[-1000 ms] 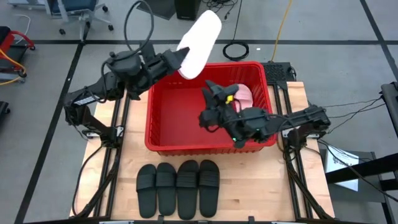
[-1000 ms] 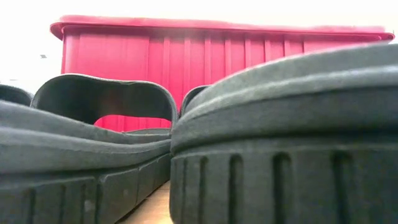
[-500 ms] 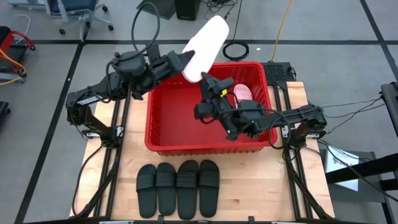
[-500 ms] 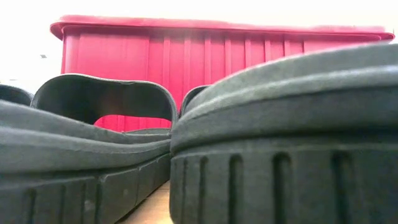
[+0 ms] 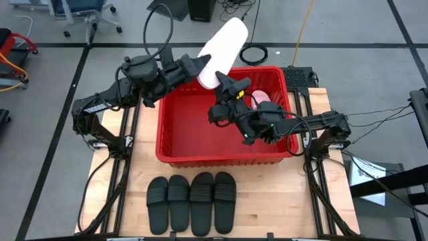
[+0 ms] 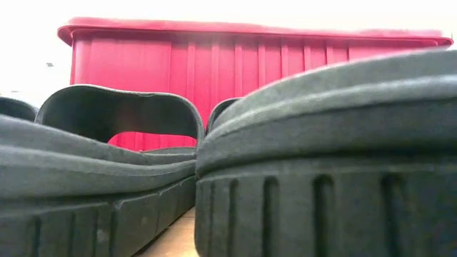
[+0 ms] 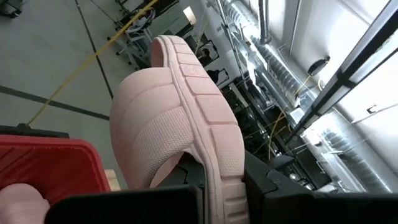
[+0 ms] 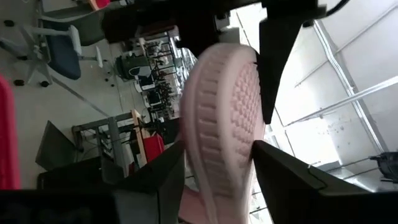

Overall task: Pick and place slides into bin
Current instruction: Stack the pink slide on top of the pink slide in the red bin

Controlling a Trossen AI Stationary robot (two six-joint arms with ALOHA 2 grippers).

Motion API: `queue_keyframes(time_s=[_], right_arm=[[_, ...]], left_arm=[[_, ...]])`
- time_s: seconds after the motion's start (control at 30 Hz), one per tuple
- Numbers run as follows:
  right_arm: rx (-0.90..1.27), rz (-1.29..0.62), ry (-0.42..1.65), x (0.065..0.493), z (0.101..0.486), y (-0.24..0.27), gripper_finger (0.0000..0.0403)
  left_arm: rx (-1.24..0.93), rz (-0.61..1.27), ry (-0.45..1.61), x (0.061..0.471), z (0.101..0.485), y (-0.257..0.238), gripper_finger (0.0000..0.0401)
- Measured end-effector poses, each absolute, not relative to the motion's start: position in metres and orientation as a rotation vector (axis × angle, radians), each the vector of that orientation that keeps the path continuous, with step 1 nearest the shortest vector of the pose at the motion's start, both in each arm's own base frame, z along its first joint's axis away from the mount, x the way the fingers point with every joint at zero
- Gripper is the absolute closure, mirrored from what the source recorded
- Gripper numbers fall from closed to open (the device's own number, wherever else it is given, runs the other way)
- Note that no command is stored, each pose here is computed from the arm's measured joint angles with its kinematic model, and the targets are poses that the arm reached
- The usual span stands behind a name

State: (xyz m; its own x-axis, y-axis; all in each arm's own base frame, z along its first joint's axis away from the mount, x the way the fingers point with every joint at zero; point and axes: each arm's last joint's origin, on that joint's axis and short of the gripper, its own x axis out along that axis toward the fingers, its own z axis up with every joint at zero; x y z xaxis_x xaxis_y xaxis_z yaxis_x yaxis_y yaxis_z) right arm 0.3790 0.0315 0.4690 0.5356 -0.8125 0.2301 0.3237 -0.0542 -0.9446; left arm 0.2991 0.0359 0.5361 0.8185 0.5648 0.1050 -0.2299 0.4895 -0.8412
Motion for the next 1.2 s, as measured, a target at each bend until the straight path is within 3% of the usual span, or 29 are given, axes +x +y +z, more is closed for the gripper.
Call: queue_keyframes(time_s=[0.3,0.57,0.87,1.0,1.2], right_arm=[[-1.299,-1.001,0.443,0.378,0.471,0.029,0.0241],[-1.280,-1.005,0.427,0.377,0.473,0.029,0.0358],[-1.208,-1.016,0.383,0.377,0.473,0.029,0.0361],[-1.158,-1.020,0.345,0.373,0.477,0.032,0.0361],[-1.059,-1.026,0.267,0.360,0.488,0.034,0.0361]], left_arm=[[-0.943,0.485,-0.388,0.299,0.536,0.035,0.0366],[-0.943,0.486,-0.387,0.299,0.536,0.036,0.0366],[-0.868,0.446,-0.353,0.300,0.537,0.040,0.0360],[-0.813,0.355,-0.322,0.296,0.541,0.047,0.0324],[-0.801,0.264,-0.312,0.285,0.548,0.054,0.0234]])
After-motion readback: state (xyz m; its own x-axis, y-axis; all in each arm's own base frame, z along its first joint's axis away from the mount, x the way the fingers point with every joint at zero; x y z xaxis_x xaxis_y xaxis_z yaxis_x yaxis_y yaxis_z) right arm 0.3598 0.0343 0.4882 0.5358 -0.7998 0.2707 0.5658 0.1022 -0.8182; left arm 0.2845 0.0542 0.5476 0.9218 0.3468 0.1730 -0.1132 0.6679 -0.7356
